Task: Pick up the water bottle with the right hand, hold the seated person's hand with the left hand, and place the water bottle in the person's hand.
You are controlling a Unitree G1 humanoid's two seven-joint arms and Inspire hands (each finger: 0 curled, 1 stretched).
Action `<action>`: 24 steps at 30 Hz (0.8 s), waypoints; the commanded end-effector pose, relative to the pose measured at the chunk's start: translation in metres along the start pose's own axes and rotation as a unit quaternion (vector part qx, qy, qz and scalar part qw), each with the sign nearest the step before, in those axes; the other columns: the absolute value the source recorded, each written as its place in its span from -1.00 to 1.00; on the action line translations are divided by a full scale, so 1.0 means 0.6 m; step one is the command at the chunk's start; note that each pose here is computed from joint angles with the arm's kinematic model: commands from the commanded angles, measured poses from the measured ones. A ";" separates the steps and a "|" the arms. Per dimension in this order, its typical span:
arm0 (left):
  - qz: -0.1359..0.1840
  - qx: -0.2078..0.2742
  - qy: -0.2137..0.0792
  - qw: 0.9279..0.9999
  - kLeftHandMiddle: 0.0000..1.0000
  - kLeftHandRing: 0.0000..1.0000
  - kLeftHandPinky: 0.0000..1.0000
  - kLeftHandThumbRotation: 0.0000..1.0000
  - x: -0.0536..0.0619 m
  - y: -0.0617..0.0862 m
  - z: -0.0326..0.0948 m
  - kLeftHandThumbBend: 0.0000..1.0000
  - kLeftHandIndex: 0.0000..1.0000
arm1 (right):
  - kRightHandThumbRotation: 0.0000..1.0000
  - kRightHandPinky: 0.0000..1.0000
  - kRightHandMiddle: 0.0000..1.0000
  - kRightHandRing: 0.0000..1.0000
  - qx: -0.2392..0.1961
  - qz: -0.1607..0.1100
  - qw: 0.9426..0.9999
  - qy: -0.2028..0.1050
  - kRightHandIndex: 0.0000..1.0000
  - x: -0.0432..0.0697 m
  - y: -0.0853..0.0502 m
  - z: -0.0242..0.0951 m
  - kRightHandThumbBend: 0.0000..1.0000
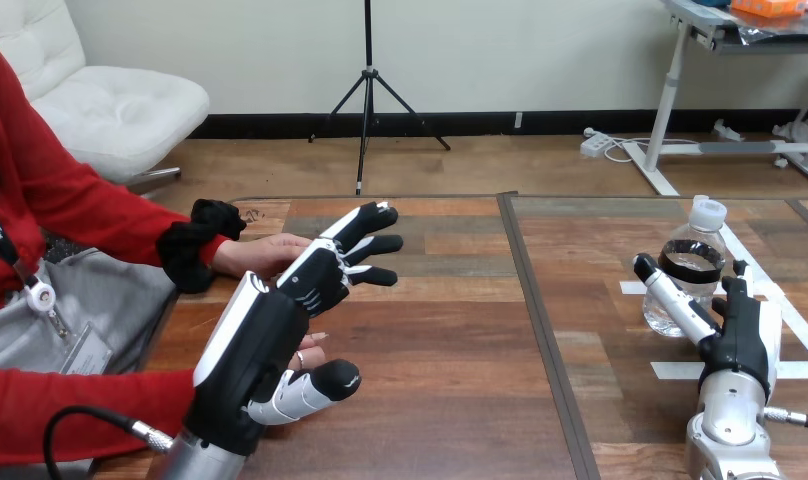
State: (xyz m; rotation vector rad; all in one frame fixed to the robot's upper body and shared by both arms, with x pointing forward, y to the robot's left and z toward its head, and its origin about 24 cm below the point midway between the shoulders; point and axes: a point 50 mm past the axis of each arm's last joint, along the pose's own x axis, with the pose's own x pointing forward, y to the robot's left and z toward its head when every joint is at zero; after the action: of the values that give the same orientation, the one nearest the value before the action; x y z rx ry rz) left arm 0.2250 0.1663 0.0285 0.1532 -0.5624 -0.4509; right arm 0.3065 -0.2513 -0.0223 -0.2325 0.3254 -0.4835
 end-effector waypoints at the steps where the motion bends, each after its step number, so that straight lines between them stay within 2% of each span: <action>1: 0.005 0.023 -0.029 0.999 0.80 0.69 0.47 0.67 0.011 0.015 0.014 1.00 0.79 | -0.02 0.80 0.98 0.94 0.034 0.010 0.998 -0.047 1.00 0.019 0.013 0.065 1.00; 11: 0.009 0.019 -0.028 0.999 0.79 0.68 0.47 0.68 0.008 0.014 0.013 1.00 0.78 | -0.02 0.85 1.00 0.98 0.030 0.015 0.998 -0.047 1.00 0.023 0.012 0.071 1.00; 21: 0.007 0.026 -0.034 0.999 0.78 0.67 0.46 0.68 0.006 0.014 0.013 1.00 0.77 | 0.05 0.79 0.96 0.92 -0.016 0.000 0.998 -0.056 1.00 0.025 0.011 0.079 1.00; 24: 0.007 0.023 -0.032 0.999 0.78 0.67 0.47 0.66 0.006 0.014 0.013 1.00 0.77 | 0.09 0.75 0.94 0.89 -0.018 -0.001 0.998 -0.058 1.00 0.026 0.011 0.081 1.00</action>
State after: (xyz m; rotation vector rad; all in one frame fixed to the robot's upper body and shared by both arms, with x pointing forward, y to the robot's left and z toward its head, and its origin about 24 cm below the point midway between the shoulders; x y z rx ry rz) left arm 0.2204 0.1692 0.0282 0.1628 -0.5798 -0.4375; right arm 0.3115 -0.2497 -0.0189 -0.2706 0.3365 -0.4694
